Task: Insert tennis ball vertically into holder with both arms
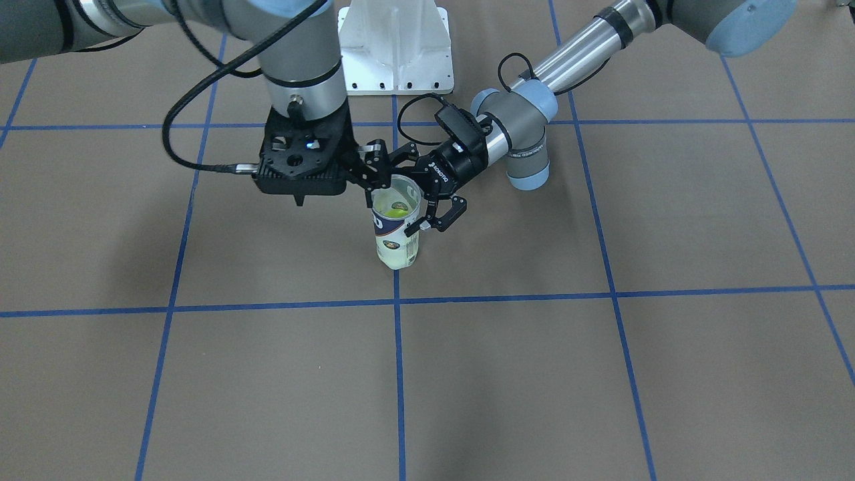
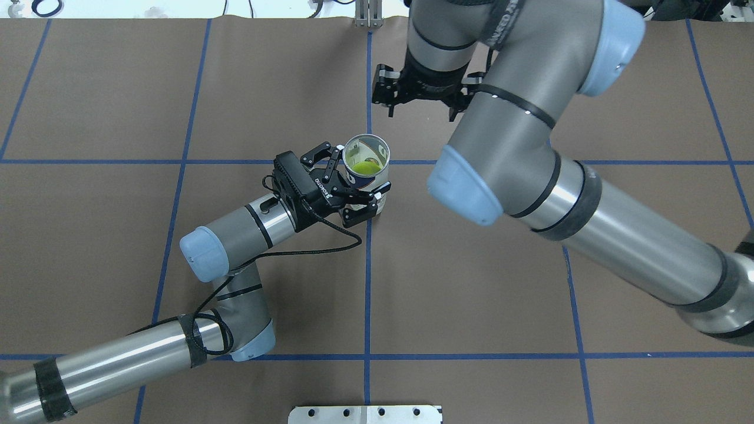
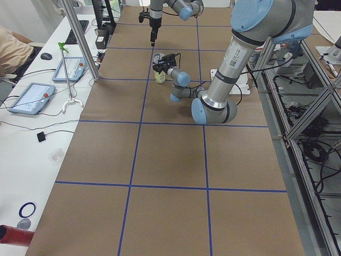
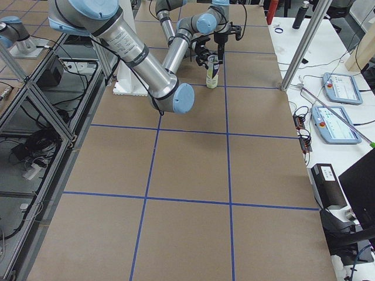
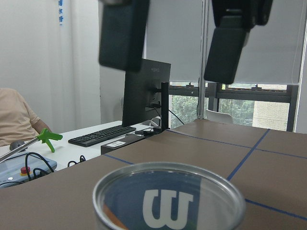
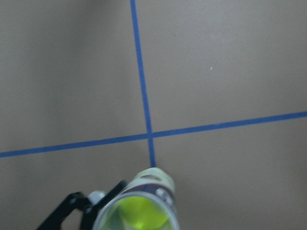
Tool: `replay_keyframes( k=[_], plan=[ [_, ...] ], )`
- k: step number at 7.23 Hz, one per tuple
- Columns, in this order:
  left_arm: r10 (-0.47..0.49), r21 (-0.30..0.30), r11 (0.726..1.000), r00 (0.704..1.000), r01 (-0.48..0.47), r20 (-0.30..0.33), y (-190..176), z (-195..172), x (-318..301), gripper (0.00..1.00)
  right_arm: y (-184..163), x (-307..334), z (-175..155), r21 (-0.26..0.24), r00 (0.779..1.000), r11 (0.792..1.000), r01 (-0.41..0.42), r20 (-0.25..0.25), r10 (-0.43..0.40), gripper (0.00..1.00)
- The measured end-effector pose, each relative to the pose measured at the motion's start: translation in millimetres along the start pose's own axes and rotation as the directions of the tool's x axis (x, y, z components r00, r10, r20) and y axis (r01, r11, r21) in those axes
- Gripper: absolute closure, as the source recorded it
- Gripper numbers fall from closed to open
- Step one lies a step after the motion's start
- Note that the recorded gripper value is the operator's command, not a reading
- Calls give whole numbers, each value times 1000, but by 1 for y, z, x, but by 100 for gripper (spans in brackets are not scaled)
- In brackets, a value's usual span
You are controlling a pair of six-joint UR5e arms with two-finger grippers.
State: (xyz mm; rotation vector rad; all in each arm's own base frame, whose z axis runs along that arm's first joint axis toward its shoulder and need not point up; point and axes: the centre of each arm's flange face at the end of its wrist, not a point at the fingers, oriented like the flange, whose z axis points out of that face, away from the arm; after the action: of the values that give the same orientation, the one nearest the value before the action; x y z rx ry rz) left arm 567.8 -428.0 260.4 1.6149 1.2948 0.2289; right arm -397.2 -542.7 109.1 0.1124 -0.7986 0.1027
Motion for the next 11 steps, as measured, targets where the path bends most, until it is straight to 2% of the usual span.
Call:
replay_keyframes(
  k=[2, 4, 8, 11],
  plan=[
    [2, 8, 1000, 1000, -2, 0, -5, 0, -3, 1, -50, 101, 5, -16, 995, 995, 96, 7, -96, 1],
    [11, 7, 1000, 999, -10, -39, -14, -6, -12, 1, -82, 190, 8, -21, 983, 983, 183, -24, -184, 1],
    [17, 25, 1000, 997, -15, -73, -29, -43, -27, 1, -137, 292, 19, -44, 968, 967, 249, -32, -250, 1],
    [47, 17, 999, 994, -46, -102, -43, -76, -60, 1, -166, 418, 33, -74, 944, 942, 328, -21, -331, 1]
  ],
)
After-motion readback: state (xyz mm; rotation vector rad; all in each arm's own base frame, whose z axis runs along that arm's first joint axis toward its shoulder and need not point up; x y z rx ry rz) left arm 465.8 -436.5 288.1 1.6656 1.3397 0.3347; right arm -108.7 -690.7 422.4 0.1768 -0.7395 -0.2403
